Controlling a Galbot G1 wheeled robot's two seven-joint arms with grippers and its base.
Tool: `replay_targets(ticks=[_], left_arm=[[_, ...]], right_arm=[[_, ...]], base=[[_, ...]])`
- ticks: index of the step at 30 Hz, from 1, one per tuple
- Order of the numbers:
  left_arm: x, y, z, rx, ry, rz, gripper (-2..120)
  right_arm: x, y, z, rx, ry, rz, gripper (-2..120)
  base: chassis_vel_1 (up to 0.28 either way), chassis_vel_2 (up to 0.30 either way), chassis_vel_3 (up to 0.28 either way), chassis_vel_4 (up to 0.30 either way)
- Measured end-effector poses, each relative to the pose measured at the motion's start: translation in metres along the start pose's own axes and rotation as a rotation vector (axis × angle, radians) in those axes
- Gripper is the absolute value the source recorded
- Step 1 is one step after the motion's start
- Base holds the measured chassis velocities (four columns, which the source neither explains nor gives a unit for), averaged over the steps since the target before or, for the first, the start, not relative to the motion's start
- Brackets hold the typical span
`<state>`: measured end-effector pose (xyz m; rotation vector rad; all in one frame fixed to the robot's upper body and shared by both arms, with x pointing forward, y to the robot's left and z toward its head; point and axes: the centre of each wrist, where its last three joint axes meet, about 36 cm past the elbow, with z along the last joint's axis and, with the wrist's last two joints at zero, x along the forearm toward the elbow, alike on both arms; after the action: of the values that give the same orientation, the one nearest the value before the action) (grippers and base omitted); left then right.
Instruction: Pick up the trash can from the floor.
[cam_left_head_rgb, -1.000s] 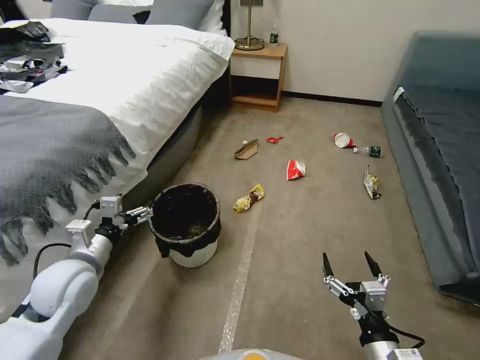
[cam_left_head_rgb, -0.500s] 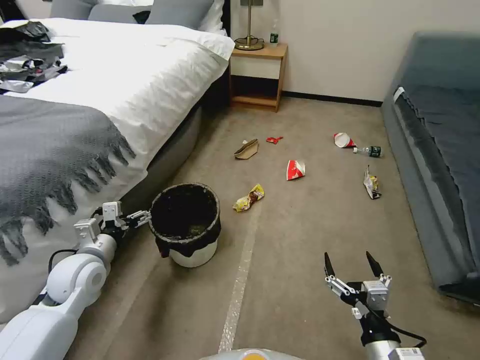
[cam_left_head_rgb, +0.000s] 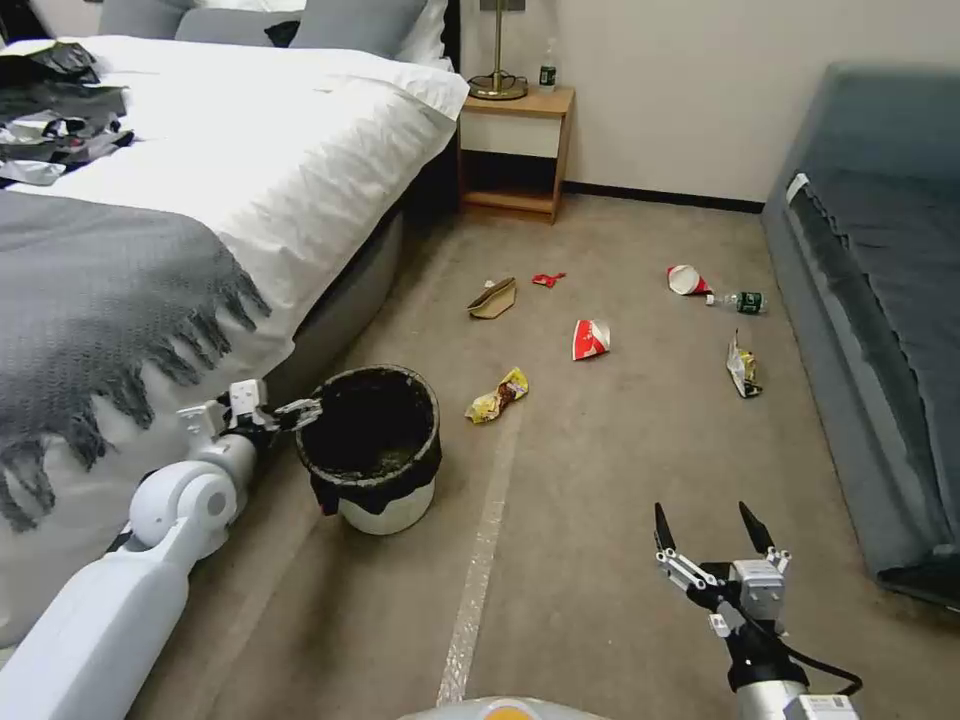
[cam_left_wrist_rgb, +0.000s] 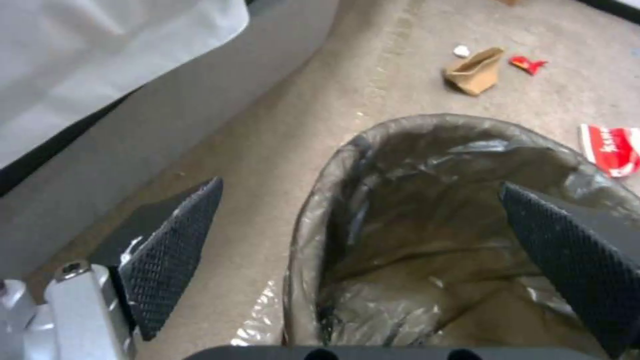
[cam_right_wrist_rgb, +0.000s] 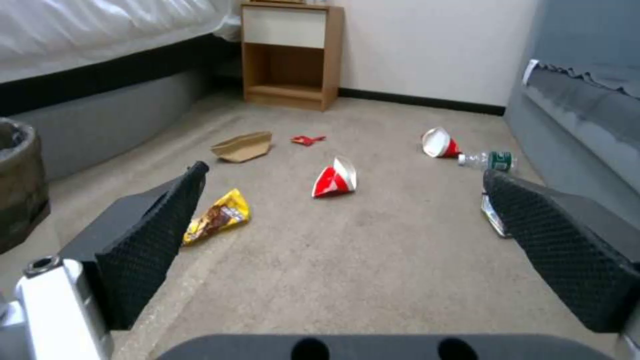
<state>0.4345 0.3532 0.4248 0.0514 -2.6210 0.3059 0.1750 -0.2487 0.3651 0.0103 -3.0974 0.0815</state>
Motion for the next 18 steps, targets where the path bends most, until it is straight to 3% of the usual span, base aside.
replay_targets(ticks=[10, 18], left_arm=[[-0.008, 0.009, 0.006, 0.005, 0.027, -0.045, 100], [-0.025, 0.003, 0.02, 0.035, 0.059, -0.043, 100]], right_arm=[[-0.001, -0.001, -0.003, -0.001, -0.002, -0.002, 100], [0.0, -0.003, -0.009, 0.001, -0.007, 0.0, 100]], base=[[0.0, 0.0, 0.0, 0.0], [0.0, 0.0, 0.0, 0.0]])
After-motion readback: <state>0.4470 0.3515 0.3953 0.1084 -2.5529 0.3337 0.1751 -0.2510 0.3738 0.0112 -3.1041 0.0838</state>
